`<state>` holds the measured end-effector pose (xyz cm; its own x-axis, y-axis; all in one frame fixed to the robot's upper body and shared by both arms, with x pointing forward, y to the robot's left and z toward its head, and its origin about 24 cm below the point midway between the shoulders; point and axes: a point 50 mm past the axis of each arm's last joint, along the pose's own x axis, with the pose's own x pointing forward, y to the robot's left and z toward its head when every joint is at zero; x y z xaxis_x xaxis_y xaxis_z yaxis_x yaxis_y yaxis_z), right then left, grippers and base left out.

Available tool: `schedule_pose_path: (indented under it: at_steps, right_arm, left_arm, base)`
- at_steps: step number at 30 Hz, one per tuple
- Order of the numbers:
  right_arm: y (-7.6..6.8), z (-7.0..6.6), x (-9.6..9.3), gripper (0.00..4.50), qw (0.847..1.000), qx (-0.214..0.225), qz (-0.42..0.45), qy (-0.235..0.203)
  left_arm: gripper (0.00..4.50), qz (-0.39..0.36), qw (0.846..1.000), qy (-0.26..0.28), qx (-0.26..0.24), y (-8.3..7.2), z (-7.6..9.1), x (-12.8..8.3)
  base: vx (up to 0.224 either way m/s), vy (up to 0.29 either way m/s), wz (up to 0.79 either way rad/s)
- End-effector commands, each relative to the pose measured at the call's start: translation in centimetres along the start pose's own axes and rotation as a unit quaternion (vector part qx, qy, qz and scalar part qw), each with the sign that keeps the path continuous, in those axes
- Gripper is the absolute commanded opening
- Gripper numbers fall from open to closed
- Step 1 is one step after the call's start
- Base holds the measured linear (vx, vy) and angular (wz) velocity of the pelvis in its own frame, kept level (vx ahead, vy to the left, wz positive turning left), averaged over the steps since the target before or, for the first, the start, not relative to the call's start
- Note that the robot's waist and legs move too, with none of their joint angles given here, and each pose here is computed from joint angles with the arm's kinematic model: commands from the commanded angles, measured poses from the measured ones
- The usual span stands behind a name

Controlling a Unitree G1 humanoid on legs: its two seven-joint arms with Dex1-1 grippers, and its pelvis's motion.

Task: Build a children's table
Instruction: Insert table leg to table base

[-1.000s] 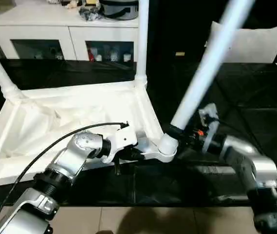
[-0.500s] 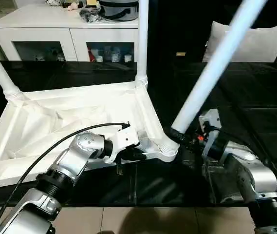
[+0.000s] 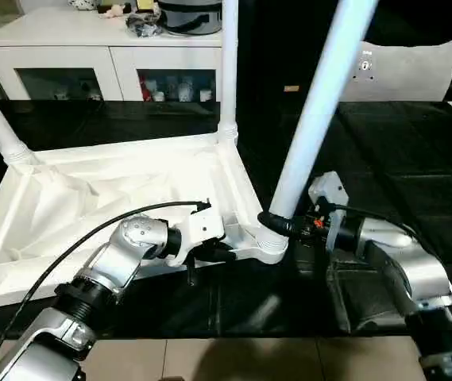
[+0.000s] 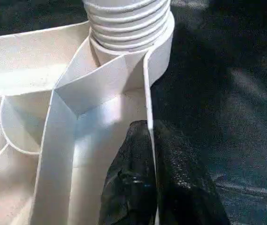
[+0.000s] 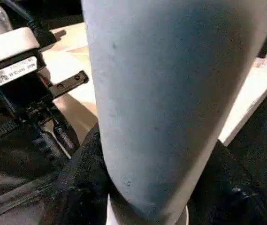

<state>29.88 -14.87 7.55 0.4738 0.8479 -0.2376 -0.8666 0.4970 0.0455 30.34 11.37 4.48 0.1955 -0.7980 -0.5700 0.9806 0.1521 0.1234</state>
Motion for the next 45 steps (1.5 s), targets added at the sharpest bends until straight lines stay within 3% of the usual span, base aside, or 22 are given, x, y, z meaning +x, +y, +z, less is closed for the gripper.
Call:
schedule_pose_path:
  at_steps: [1, 9, 19, 34, 43, 45]
  right_arm:
    - [0.9, -3.0, 0.3, 1.86, 0.996, 0.038, 0.040, 0.075]
    - [0.9, -3.0, 0.4, 1.86, 0.993, 0.029, 0.067, 0.096]
    - [0.5, -3.3, 0.7, 1.86, 0.990, 0.077, 0.081, 0.090]
    - [0.3, -3.2, 1.3, 1.86, 0.989, 0.053, 0.085, 0.106]
    - [-0.1, -3.4, 1.7, 1.86, 0.989, 0.100, -0.010, 0.104]
    - [-0.6, -3.2, 2.1, 1.85, 0.979, 0.123, -0.116, 0.115]
  left_arm:
    - [0.00, 0.002, 0.999, 0.035, 0.026, 0.7, -0.1, -0.8]
    - [0.00, 0.000, 0.998, 0.046, 0.035, 1.3, 0.0, -1.2]
    - [0.00, -0.018, 0.998, 0.046, 0.032, 1.3, -0.2, -1.2]
    - [0.00, -0.021, 0.998, 0.054, 0.033, 1.6, -0.5, -1.3]
    - [0.00, 0.014, 0.999, 0.046, -0.017, 1.5, -0.6, -0.8]
    - [0.00, 0.106, 0.990, 0.049, -0.082, 1.9, -0.4, 0.2]
  base:
    - [0.000, 0.000, 0.00]
    - [0.000, 0.000, 0.00]
    - [0.000, 0.000, 0.00]
    - [0.000, 0.000, 0.00]
    - [0.000, 0.000, 0.00]
    - [0.000, 0.000, 0.00]
